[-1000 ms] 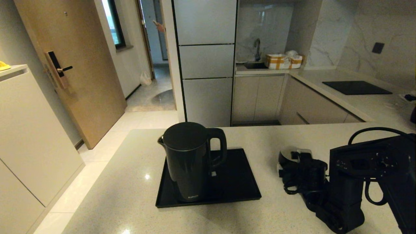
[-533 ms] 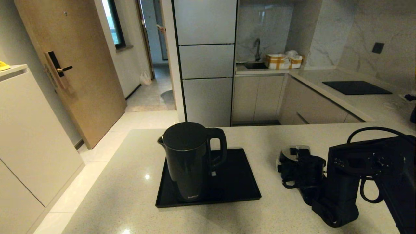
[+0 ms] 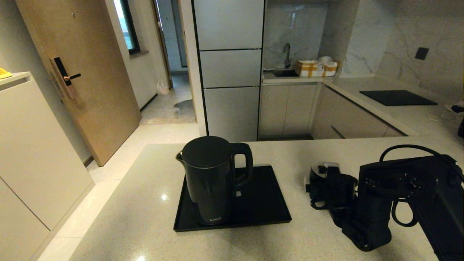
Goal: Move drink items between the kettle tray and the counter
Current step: Return the tea cup to its original position
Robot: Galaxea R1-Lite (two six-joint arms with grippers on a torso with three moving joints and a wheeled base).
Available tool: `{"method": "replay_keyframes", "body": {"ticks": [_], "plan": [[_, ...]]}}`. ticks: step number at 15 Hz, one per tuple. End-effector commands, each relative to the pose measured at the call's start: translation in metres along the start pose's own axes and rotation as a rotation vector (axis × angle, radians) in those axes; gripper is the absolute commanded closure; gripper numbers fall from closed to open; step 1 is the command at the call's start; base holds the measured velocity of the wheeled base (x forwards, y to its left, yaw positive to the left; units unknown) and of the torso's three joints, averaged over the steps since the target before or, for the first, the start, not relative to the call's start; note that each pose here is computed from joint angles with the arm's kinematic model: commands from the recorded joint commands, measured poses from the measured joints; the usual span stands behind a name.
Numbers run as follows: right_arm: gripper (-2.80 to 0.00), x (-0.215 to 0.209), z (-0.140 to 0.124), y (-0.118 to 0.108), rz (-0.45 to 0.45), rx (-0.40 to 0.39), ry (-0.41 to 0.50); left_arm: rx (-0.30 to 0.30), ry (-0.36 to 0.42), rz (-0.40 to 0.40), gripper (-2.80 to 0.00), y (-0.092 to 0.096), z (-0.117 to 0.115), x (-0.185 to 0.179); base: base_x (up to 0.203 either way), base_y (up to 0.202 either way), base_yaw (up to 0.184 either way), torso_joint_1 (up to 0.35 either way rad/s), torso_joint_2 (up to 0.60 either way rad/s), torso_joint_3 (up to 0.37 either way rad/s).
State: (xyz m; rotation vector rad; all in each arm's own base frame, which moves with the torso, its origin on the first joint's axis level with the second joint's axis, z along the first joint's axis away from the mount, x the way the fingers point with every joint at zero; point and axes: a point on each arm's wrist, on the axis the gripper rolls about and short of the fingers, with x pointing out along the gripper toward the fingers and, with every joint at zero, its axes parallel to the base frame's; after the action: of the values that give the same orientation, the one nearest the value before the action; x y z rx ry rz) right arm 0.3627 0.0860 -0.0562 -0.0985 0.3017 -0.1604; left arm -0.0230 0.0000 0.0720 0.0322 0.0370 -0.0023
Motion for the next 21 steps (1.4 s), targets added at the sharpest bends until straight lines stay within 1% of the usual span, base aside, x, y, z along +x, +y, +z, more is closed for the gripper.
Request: {"method": "replay_keyframes", "body": {"ticks": [1, 7, 21], "plan": [[-2.8, 0.0013, 0.0004, 0.0007, -0.003, 0.004, -0.01, 0.0, 0.0, 0.0, 0.0, 0.0, -0.0001, 0.0, 0.0, 0.0, 0.0, 0.0, 0.0, 0.0], [-2.8, 0.0014, 0.0032, 0.0007, -0.003, 0.008, -0.018, 0.0, 0.0, 0.0, 0.0, 0.0, -0.0001, 0.0, 0.0, 0.0, 0.0, 0.0, 0.0, 0.0], [-2.8, 0.0015, 0.0008, 0.0007, -0.008, 0.003, -0.012, 0.0, 0.0, 0.0, 0.0, 0.0, -0.0001, 0.0, 0.0, 0.0, 0.0, 0.0, 0.0, 0.0]]}}
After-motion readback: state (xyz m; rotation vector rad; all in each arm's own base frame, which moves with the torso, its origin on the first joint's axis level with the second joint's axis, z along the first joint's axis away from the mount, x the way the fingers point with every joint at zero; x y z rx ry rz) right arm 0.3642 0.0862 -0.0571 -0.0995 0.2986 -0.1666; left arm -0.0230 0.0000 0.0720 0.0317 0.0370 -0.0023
